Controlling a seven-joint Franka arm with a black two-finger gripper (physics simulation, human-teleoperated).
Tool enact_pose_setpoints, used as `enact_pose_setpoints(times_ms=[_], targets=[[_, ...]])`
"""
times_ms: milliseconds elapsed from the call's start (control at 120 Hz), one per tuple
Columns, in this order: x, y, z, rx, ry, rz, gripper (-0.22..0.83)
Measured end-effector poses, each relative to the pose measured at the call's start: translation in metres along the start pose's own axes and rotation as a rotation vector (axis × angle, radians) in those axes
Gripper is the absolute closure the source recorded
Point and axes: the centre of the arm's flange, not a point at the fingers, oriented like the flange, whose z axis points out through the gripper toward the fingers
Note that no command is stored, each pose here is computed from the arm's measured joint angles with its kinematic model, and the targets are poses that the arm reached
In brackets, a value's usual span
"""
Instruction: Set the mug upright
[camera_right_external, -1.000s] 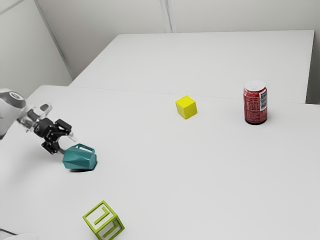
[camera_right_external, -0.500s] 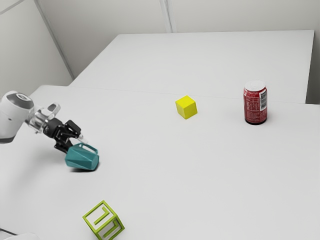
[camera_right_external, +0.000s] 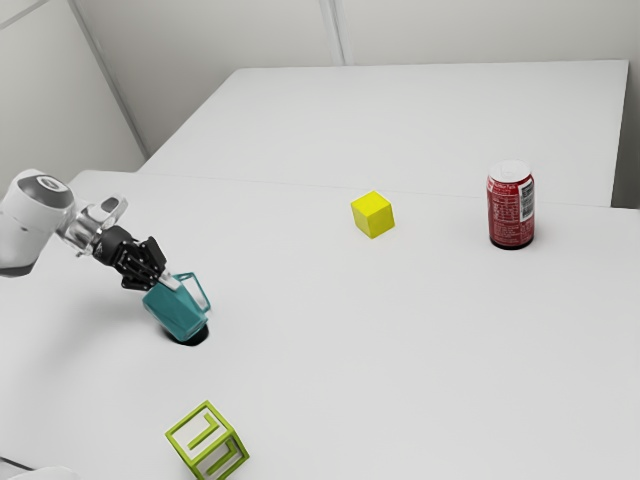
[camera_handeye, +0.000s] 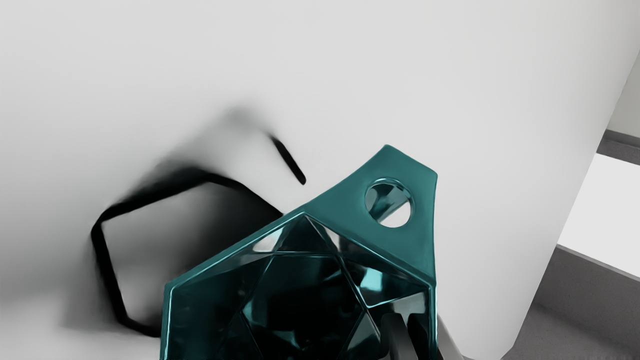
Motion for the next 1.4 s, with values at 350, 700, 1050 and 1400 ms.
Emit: enact_pose_setpoints(times_ms=[350, 700, 1050, 1400], targets=[[-0.013, 0.034, -0.01, 0.048, 0.007, 0.041, 0.78], [-0.031, 0.207, 0.034, 0.523, -0.028, 0.411, 0.79], [-0.027, 0.282, 0.128, 0.937, -0.071, 0.715, 0.79], [-0.008, 0.262, 0.133, 0.968, 0.012, 0.633, 0.79]])
